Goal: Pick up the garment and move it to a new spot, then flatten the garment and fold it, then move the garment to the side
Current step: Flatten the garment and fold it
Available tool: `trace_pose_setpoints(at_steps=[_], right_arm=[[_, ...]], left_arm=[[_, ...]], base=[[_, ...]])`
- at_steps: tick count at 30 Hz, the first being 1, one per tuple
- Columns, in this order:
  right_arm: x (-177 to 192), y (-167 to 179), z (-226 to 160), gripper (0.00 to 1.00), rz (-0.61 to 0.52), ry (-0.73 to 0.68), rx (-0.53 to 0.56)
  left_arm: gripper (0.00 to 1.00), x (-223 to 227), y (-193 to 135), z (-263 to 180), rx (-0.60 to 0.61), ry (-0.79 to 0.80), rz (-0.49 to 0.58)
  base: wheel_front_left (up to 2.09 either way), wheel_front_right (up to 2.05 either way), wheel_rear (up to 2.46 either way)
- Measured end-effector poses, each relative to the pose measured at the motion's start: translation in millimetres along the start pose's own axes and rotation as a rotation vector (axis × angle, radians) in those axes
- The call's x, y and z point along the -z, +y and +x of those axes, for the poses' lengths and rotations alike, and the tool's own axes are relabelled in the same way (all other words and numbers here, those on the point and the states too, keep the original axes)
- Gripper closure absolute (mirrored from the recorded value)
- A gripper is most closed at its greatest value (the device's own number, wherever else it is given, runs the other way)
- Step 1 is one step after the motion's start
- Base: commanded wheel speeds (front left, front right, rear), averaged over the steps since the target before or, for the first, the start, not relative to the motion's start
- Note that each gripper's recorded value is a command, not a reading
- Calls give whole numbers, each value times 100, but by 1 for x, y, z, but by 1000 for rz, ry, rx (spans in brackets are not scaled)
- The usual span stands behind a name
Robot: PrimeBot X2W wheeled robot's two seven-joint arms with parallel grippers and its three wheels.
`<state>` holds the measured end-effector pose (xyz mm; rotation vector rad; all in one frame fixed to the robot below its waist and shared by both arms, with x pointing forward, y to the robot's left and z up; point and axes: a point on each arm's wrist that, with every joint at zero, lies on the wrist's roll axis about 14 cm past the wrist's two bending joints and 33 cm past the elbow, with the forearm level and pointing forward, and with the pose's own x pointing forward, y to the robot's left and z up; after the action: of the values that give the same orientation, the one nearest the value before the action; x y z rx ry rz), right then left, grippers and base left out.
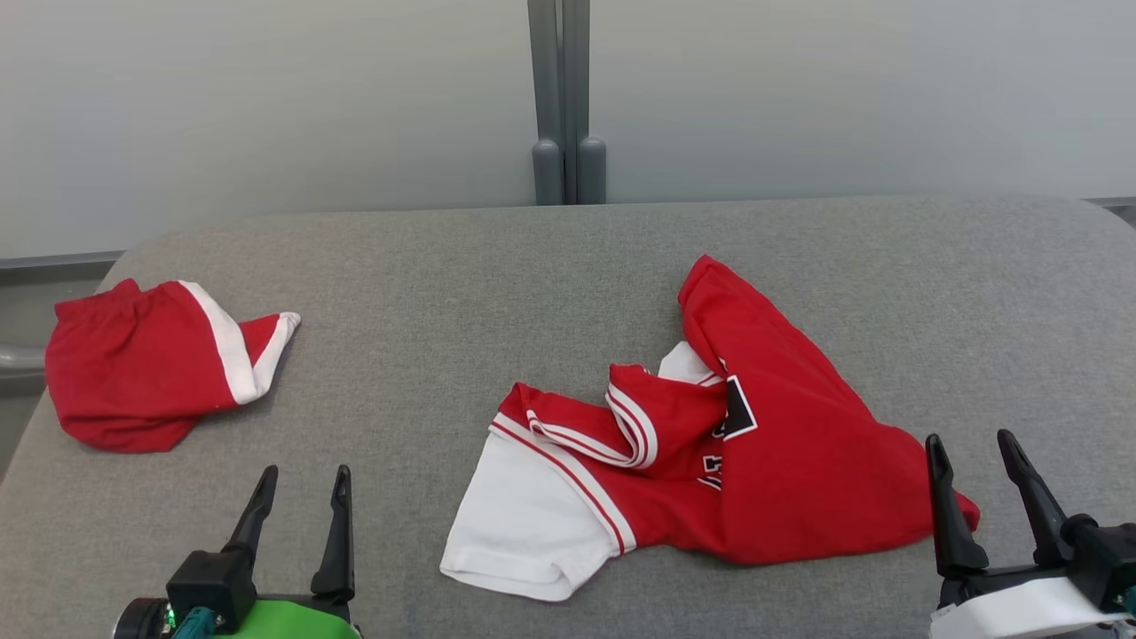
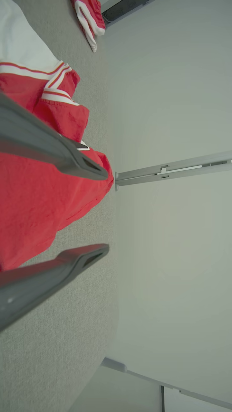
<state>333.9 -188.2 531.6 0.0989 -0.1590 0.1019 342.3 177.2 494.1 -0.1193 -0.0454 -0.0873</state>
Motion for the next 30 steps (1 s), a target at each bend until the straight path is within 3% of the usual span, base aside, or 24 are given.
trace_pose_setpoints(at_steps=[17,30], right_arm=[[62,-49,4,0,-72,215,91],[129,-72,3,0,-35,443,147]], left_arm=[[0,75,-59,5,192,252,-39],[0,126,-69,7,231,431,-62]], base=[[0,0,0],[0,0,0]])
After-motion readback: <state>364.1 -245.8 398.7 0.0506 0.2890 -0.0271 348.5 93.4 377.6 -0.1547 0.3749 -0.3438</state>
